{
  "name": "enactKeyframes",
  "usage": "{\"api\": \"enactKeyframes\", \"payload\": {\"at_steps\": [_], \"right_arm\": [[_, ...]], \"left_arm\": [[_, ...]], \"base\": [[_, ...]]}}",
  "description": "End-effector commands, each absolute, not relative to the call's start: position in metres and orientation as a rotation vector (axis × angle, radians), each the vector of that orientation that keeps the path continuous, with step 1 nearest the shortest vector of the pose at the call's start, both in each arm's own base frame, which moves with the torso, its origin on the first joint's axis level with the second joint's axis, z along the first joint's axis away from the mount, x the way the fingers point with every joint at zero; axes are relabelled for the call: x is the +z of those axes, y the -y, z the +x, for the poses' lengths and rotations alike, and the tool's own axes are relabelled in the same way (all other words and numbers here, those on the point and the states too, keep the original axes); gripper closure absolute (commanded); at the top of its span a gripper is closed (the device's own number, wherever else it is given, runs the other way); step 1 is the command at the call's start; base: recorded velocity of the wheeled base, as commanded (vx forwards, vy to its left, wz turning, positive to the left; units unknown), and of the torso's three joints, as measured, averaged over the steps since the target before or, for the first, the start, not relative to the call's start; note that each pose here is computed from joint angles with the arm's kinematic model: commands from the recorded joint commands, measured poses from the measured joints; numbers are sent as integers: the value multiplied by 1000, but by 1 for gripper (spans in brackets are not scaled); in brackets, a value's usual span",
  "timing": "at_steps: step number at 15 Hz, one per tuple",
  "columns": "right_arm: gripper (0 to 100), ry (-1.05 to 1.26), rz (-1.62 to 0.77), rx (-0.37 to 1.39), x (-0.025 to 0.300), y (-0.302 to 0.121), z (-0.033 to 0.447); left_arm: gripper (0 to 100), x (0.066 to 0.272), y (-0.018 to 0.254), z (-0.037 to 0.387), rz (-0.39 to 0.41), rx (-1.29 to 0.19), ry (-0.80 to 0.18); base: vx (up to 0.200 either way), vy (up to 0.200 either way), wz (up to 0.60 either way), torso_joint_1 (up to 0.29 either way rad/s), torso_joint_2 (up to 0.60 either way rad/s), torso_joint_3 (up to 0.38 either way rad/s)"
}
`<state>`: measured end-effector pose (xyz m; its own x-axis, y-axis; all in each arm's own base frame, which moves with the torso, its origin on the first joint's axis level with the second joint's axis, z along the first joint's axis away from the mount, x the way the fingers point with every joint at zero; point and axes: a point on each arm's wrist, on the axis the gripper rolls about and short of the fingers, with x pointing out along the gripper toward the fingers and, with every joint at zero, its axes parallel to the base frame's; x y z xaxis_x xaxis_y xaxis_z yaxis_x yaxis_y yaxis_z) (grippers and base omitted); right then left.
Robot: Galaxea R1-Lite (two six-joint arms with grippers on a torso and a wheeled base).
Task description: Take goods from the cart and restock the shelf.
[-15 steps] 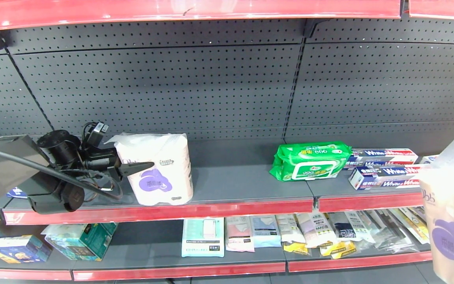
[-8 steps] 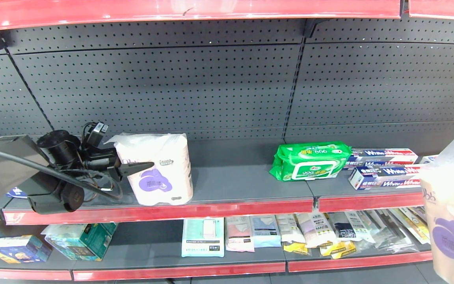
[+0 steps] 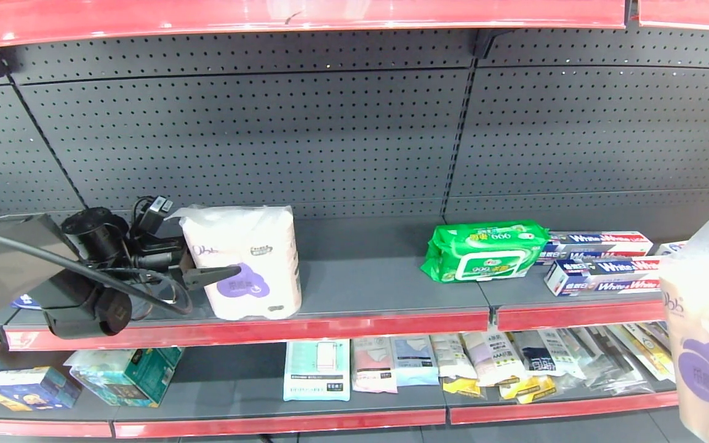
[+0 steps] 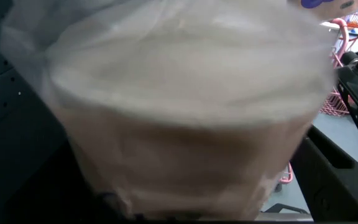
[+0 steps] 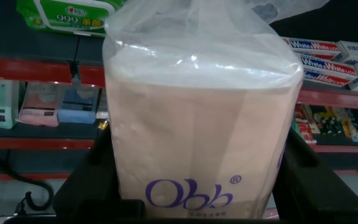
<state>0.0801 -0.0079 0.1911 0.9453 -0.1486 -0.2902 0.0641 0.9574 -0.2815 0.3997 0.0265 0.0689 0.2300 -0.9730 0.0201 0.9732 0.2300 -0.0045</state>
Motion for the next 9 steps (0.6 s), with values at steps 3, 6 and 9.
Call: {"api": "enactKeyframes", "payload": {"at_steps": [3,6,9], "right_arm": [[100,-312,-273,-109,191,8,80],[100,-312,-273,-109,191,8,79],[100,-327,-275,-101,188,7,80]], "left_arm": [[0,81,-28,396,6,-1332,38],[0,92,-33,393,27,-1314,59],[0,105,-40,380,16,-1193,77]], "base": [[0,0,0,0,0,0],[0,0,0,0,0,0],[0,0,0,0,0,0]]}}
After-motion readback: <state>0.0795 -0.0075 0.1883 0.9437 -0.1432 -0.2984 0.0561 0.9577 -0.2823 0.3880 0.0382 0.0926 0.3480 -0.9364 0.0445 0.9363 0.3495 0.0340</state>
